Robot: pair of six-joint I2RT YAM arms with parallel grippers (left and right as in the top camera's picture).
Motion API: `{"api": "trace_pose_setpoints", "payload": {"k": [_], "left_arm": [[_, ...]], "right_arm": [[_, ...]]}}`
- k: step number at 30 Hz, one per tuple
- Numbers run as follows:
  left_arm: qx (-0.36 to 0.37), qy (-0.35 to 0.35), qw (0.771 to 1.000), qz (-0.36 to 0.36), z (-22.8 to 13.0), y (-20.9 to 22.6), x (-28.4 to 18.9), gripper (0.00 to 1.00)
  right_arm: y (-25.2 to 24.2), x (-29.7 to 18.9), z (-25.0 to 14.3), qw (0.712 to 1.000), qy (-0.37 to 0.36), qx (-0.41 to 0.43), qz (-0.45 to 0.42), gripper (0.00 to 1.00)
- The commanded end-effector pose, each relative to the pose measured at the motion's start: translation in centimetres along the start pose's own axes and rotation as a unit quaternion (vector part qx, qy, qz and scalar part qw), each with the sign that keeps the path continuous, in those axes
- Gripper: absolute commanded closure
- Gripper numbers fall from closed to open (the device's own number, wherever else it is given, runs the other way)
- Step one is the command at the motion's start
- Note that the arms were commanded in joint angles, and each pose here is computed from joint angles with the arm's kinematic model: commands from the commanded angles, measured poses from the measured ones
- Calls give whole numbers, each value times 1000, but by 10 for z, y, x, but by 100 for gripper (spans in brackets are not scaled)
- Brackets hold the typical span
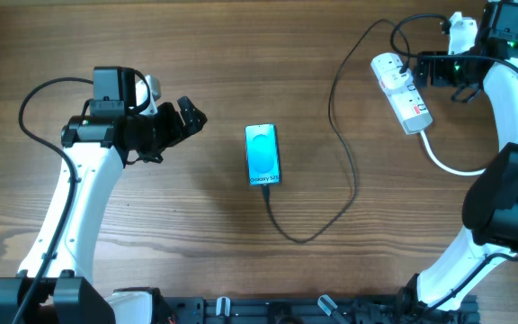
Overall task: Plug charger to phone and switch on socket
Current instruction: 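Press the socket switch beside the charger adapter down with the right gripper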
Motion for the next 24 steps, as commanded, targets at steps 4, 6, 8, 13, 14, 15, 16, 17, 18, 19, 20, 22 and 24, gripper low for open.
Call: {"api": "trace_pose_setpoints", "payload": {"k": [4,6,8,13,14,15,16,17,18,19,20,22,24], "left_arm": [[10,-7,1000,3,2,1,-3,0],[10,-7,1000,3,2,1,-3,0],[10,-6,1000,3,2,1,-2,0],[10,-6,1000,3,2,1,-2,0],[10,-6,1000,3,2,1,-2,0],[10,-6,1000,3,2,1,-2,0],[10,-6,1000,3,2,1,-2,0],[10,-6,1000,3,2,1,-2,0],[10,-6,1000,3,2,1,-2,0],[10,-6,1000,3,2,1,-2,0],[10,-6,1000,3,2,1,-2,0],[10,-10,1000,7,3,2,-3,0],[10,-28,999,41,7,11,-4,0]], "right_arm": [[-2,2,-1,1000,2,-9,-5,0],[-2,2,-1,1000,2,-9,-5,0],[-2,2,-1,1000,2,-9,-5,0],[-2,2,-1,1000,2,-8,-5,0],[-2,2,-1,1000,2,-9,-5,0],[-2,2,-1,1000,2,-9,-5,0],[-2,2,-1,1000,2,-8,-5,0],[-2,2,-1,1000,2,-8,-5,0],[-2,2,-1,1000,2,-9,-5,0],[-2,2,-1,1000,2,-8,-5,0],[-2,2,-1,1000,2,-9,-5,0],[-2,2,-1,1000,2,-8,-5,0],[-2,2,-1,1000,1,-9,-5,0]]}}
Point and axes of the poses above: each gripper's point midway between its finger pads, its own x axis out along the fingers, its own y axis along the line the jaws close on, z = x × y, the point moved 4 cm from there along -x, back along the fingers, and after that the axes turned 1 degree about x, right-handed, at the moved point
